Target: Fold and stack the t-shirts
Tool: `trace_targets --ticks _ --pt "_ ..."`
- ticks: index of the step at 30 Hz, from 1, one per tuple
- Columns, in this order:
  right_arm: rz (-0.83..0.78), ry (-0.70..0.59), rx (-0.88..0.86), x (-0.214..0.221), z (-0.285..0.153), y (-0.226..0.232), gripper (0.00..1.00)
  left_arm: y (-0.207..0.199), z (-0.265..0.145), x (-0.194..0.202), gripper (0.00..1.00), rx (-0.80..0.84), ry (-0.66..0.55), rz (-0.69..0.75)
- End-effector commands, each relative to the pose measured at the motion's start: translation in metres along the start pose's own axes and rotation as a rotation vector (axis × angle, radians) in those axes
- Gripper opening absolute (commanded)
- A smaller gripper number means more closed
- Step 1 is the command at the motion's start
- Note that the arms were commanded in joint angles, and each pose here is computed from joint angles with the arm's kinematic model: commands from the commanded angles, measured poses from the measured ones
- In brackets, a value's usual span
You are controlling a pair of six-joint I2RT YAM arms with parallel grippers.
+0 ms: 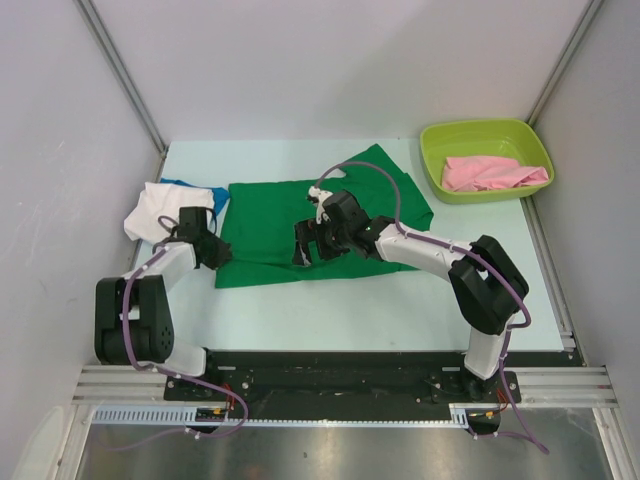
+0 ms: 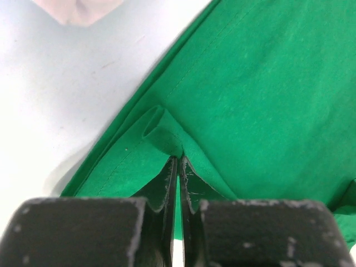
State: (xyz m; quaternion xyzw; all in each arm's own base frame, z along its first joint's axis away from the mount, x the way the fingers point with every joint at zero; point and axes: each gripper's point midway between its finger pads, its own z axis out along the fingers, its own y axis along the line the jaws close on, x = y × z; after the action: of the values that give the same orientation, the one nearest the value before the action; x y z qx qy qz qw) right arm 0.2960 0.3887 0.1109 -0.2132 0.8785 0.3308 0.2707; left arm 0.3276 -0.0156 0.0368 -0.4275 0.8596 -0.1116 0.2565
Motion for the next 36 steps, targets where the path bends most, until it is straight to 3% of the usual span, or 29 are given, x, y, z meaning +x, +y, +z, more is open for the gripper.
trace_targets --ticks 1,13,16,19,20,23,27,30,36 --pt "-0.03 -0.017 0.009 -0.008 -0.006 0.003 1.0 -0.014 -0.001 -0.031 0.06 0.008 -0.087 -0.039" --pt "-0.039 -0.026 0.023 -0.01 -0.009 0.0 1.0 -0.014 0.012 -0.042 0.12 -0.033 -0.089 -0.06" --pt "-0.04 -0.029 0.035 -0.01 -0.011 -0.001 1.0 -0.018 0.019 -0.046 0.25 -0.037 -0.086 -0.061" --pt "-0.043 -0.04 0.055 -0.012 -0.015 -0.005 1.0 -0.022 0.025 -0.054 0.47 -0.039 -0.094 -0.073" --pt "-0.042 -0.041 0.057 -0.011 -0.016 -0.005 1.0 -0.023 0.025 -0.056 0.62 -0.04 -0.092 -0.075" --pt "-0.043 -0.066 0.105 -0.014 -0.023 -0.013 0.99 -0.027 0.018 -0.057 0.76 -0.045 -0.076 -0.07" --pt "-0.018 -0.095 0.202 -0.011 -0.041 -0.034 1.0 -0.017 -0.001 -0.039 0.79 -0.03 -0.064 -0.043" --pt "0.019 -0.142 0.378 -0.013 -0.066 -0.073 1.0 -0.011 -0.023 -0.019 0.79 0.005 -0.064 0.005" --pt "0.234 -0.16 0.602 0.016 -0.125 -0.16 1.0 0.002 -0.054 0.027 0.77 0.1 0.011 0.061"
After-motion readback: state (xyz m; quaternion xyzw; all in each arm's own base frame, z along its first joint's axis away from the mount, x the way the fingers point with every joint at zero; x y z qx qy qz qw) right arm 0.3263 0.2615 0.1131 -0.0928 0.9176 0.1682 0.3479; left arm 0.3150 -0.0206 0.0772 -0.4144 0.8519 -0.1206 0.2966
